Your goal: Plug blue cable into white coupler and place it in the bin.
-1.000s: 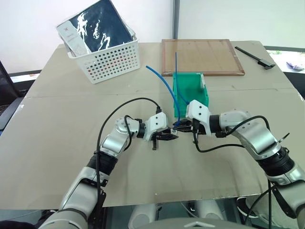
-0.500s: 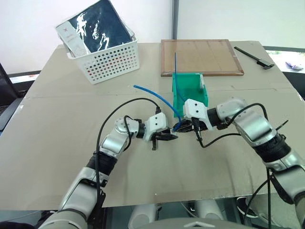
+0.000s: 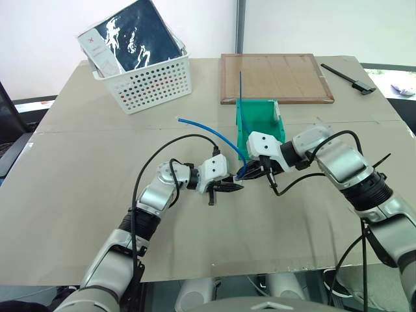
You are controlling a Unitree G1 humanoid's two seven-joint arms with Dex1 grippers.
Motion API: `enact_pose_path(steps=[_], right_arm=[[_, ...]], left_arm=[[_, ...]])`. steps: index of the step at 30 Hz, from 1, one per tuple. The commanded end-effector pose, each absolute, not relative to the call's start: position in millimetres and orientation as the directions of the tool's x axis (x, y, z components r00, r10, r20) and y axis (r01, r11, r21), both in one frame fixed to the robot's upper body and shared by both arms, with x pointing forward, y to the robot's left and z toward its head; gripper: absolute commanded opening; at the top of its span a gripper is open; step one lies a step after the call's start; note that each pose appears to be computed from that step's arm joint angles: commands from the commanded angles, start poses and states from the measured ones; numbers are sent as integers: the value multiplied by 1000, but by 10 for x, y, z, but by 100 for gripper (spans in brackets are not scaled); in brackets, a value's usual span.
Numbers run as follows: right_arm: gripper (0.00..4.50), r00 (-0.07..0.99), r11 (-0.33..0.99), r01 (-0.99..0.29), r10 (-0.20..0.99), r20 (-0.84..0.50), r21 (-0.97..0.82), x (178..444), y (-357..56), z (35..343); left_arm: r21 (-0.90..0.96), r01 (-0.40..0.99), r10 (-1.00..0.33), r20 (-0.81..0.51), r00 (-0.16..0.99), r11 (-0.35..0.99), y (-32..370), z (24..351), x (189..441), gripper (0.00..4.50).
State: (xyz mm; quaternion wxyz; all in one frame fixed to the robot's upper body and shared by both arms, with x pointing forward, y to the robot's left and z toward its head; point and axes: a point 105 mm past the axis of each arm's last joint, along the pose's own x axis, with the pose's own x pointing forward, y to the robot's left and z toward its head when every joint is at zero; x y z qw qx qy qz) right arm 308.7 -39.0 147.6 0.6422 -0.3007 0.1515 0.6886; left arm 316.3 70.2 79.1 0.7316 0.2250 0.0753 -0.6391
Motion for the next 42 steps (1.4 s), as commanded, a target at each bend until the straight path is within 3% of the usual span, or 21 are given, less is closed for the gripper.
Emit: enact_pose_path(steps=[1, 19, 42], right_arm=[[0, -5, -126, -983, 750, -661, -136, 3097, -442, 1373], [0, 13, -100, -985, 776, -630, -143, 3165, -386, 1576], [0, -24, -80, -995, 740, -672, -52, 3196, -348, 1364]], left_arm=[[216, 974, -894, -418, 162, 76, 738, 703, 3132, 41], [218, 973, -898, -411, 161, 74, 688, 744, 3143, 41], [214, 974, -899, -409, 155, 71, 640, 840, 3136, 41]])
